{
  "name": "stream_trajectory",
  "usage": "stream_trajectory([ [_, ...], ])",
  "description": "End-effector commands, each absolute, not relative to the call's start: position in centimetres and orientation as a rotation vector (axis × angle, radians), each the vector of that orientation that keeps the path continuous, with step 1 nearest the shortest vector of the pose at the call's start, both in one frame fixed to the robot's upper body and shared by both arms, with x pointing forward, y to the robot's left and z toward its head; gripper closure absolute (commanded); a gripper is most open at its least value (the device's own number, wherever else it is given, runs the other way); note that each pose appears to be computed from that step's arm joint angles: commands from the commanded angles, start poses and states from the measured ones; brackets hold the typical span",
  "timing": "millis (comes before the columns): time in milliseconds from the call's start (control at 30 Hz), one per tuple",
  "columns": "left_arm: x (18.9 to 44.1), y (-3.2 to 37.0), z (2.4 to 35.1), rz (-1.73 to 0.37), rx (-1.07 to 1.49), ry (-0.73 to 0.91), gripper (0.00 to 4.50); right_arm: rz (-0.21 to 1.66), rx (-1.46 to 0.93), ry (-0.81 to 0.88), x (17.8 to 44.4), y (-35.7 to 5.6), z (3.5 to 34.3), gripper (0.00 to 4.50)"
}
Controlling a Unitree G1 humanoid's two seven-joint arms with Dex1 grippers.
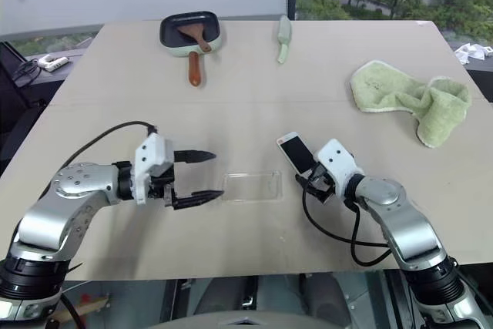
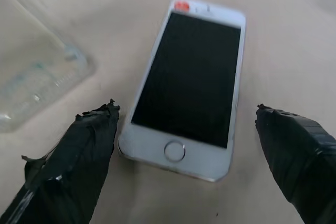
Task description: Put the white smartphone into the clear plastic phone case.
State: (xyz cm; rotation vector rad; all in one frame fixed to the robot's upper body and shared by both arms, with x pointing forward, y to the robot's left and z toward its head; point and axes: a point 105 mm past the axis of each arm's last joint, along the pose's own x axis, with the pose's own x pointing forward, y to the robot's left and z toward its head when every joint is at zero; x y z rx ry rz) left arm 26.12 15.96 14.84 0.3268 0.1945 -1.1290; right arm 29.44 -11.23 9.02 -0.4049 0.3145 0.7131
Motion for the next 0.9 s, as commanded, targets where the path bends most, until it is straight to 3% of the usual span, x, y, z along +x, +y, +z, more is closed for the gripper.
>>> stream_trajectory([
  [33,25.9,16.2,16.4,-1.065,0.336,0.142,0.01,0.711,-0.434,0.317,29.5,-10.6,9.7,0.00],
  [267,26.5,16.7,17.0,-0.923,0.356,0.144,0.01,0.650,-0.327,0.437,29.8,-10.4,8.8,0.00],
  [467,26.2,16.0,17.0,-0.919,0.322,0.152,0.01,0.596,-0.270,0.508,29.8,-9.7,8.0,0.00],
  [500,26.0,15.9,17.0,-0.928,0.316,0.154,0.00,0.581,-0.265,0.520,29.9,-9.8,7.8,0.51],
  [600,25.6,15.6,17.0,-0.954,0.301,0.165,0.00,0.550,-0.275,0.541,30.0,-9.9,7.5,1.48],
  [900,25.5,15.8,16.7,-0.967,0.306,0.197,0.00,0.557,-0.303,0.450,30.7,-10.3,9.2,1.59],
])
